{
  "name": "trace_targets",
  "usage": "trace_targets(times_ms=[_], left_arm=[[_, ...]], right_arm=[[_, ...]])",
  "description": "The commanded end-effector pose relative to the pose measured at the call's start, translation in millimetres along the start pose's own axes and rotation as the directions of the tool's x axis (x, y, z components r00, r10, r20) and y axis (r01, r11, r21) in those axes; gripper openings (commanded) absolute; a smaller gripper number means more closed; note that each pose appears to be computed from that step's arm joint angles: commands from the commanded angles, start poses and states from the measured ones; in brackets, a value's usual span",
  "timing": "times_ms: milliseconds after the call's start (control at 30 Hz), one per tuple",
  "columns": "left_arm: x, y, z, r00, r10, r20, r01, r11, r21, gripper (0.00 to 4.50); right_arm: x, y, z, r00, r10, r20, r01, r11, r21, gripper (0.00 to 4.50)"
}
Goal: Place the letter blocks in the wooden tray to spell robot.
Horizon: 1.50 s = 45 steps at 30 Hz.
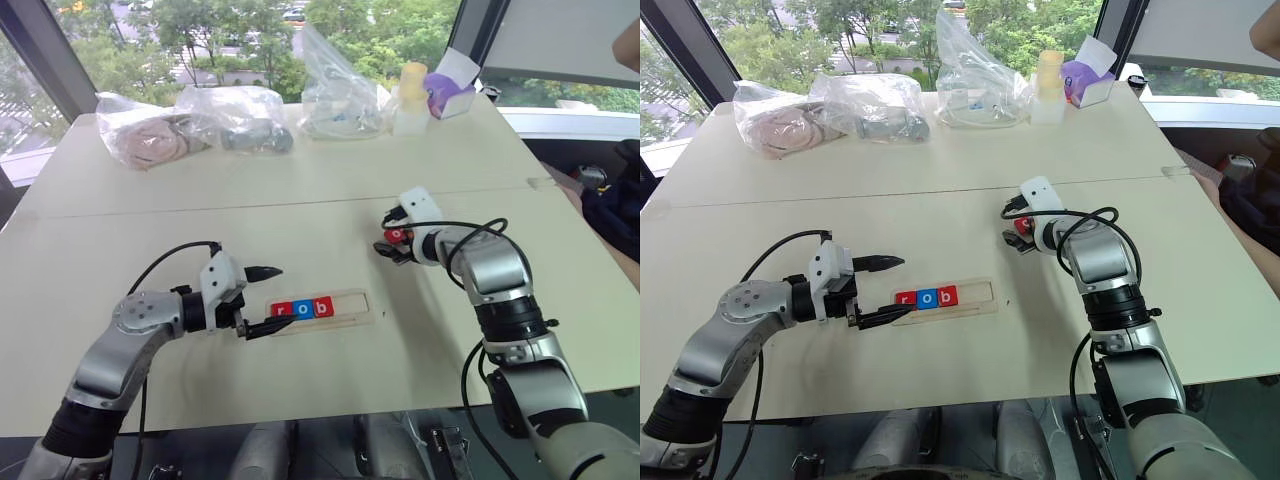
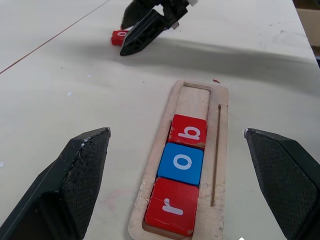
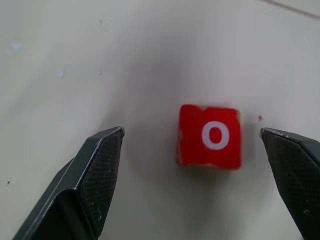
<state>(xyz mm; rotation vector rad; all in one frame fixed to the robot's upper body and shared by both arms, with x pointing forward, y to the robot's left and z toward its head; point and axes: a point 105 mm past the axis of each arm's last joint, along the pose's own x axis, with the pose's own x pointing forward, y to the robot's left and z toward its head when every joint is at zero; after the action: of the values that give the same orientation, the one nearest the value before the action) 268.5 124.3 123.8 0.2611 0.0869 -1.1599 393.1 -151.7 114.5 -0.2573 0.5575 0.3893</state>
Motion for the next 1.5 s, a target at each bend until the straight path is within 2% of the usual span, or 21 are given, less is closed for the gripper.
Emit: trace_targets(times_ms=[33,100,133,200,367,533,600,700,1000,1167,1233,1367,1500], left_arm=[[0,2,8,1.0,0.004,0.018,-0.005,0.999,0.043,4.5],[1,2,9,1.0,0.007,0.019,-0.007,0.999,0.044,4.5],[1,2,9,1.0,0.008,0.02,-0.009,0.999,0.044,4.5],[1,2,9,1.0,0.013,0.021,-0.014,0.999,0.043,4.5],[1,2,8,1.0,0.021,0.023,-0.021,0.999,0.041,4.5],[-1,0,6,1.0,0.024,0.019,-0.024,0.999,0.035,4.5],[-1,-2,4,1.0,0.021,0.017,-0.021,0.999,0.026,4.5],[-2,-4,3,1.0,0.012,0.014,-0.012,1.0,0.019,4.5],[9,-7,3,0.999,-0.043,0.023,0.042,0.999,0.015,4.5],[10,-5,6,0.999,-0.041,0.029,0.041,0.999,0.019,4.5],[9,-5,6,0.999,-0.043,0.025,0.042,0.999,0.019,4.5],[5,-3,4,0.999,-0.04,0.014,0.04,0.999,0.025,4.5],[3,-1,6,0.999,-0.035,0.015,0.035,0.999,0.029,4.5]], right_arm=[[1,-2,11,0.999,-0.009,0.033,0.009,1.0,0.011,3.53],[2,-2,11,0.999,-0.01,0.035,0.01,1.0,0.015,2.64],[2,-2,11,0.999,-0.01,0.035,0.009,1.0,0.018,1.88],[1,0,13,0.999,-0.004,0.039,0.003,1.0,0.031,1.15],[-15,3,5,1.0,-0.007,0.014,0.007,0.998,0.062,1.17],[-59,19,-26,0.998,-0.005,-0.061,0.013,0.992,0.126,1.17],[-78,30,-44,0.998,-0.008,-0.059,0.015,0.992,0.126,1.17],[-95,37,-56,0.999,-0.026,-0.023,0.029,0.991,0.132,1.17],[-97,42,-63,0.998,-0.067,-0.006,0.067,0.977,0.205,1.17],[-94,42,-60,0.998,-0.07,-0.001,0.069,0.974,0.215,3.6],[-98,44,-55,1.0,-0.014,-0.004,0.014,0.99,0.137,4.47],[-113,41,-36,0.992,0.128,-0.023,-0.129,0.99,-0.064,4.47],[-124,42,-18,0.939,0.344,0.012,-0.323,0.893,-0.315,4.47]])
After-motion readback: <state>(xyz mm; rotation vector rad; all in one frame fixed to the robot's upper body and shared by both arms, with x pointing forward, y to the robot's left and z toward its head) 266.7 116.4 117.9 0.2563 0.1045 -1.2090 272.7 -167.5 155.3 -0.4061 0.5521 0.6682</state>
